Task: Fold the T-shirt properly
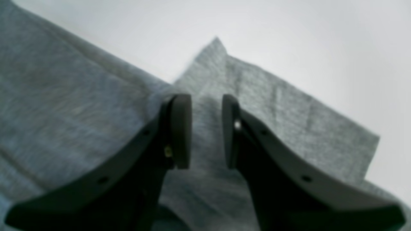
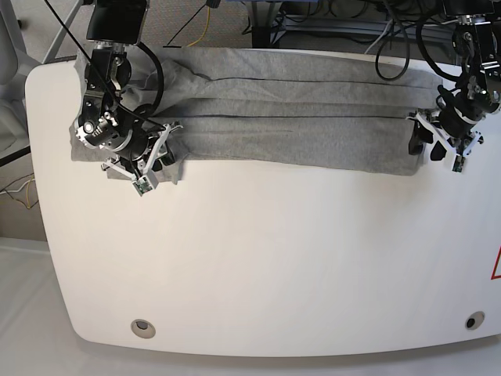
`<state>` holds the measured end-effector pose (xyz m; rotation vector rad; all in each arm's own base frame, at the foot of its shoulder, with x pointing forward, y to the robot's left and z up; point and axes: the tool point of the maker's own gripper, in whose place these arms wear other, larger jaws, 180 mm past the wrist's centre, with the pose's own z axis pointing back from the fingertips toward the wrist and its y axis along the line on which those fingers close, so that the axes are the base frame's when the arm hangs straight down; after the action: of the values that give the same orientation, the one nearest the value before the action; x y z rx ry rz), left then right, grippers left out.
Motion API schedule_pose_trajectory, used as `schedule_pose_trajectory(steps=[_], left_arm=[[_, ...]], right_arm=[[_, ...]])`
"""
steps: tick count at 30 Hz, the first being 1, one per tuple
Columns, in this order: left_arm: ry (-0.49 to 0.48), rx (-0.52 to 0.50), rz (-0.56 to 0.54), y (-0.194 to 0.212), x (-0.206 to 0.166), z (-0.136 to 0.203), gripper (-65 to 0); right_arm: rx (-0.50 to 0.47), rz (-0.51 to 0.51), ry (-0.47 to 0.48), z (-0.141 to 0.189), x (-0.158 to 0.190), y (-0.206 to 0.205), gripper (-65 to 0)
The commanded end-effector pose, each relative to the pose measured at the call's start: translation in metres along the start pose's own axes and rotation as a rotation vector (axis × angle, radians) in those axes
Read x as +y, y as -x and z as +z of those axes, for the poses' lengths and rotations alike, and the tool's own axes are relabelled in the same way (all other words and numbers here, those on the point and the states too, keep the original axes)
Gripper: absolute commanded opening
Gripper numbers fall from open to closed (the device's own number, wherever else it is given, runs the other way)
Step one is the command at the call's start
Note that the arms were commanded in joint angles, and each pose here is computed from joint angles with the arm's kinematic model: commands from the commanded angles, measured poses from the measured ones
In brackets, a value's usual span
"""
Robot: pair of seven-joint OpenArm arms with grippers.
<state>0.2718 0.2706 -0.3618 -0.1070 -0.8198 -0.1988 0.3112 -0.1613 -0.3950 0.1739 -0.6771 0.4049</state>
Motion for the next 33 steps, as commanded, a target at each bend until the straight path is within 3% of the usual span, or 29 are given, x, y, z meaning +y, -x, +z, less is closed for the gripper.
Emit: schedule_pose_trajectory(steps=[1,8,9,13,26,33], left_arm=[[-0.003,-0.045,-0.020,-0.016,0.004,0.004,-35.1],[-0.009,-0.044,-0.018,-0.017,0.006,0.004,-35.1],[0.022,-0.015,0.038,-0.001,-0.013,-0.005,-35.9],[0.029,-0.038,0.059,-0.006,-0.018,-0.008,-35.9],[0.039,0.003,0.086,0.004,-0.024,-0.011,-35.9],[0.039,-0.036,0.058,-0.014,-0.027,-0.008,-35.9]], right_arm=[[-0.068,0.002,0.004,0.001,-0.006,-0.024,-48.6],[-0.051,-0.037,-0.006,-0.010,-0.012,-0.018,-48.6],[-0.015,-0.038,-0.028,-0.011,0.005,-0.007,-49.8],[0.010,-0.024,-0.013,-0.002,0.002,-0.010,-49.8],[-0.016,-0.001,0.001,0.009,-0.001,-0.023,-49.8],[-0.012,-0.003,0.042,0.016,-0.019,-0.020,-49.8]])
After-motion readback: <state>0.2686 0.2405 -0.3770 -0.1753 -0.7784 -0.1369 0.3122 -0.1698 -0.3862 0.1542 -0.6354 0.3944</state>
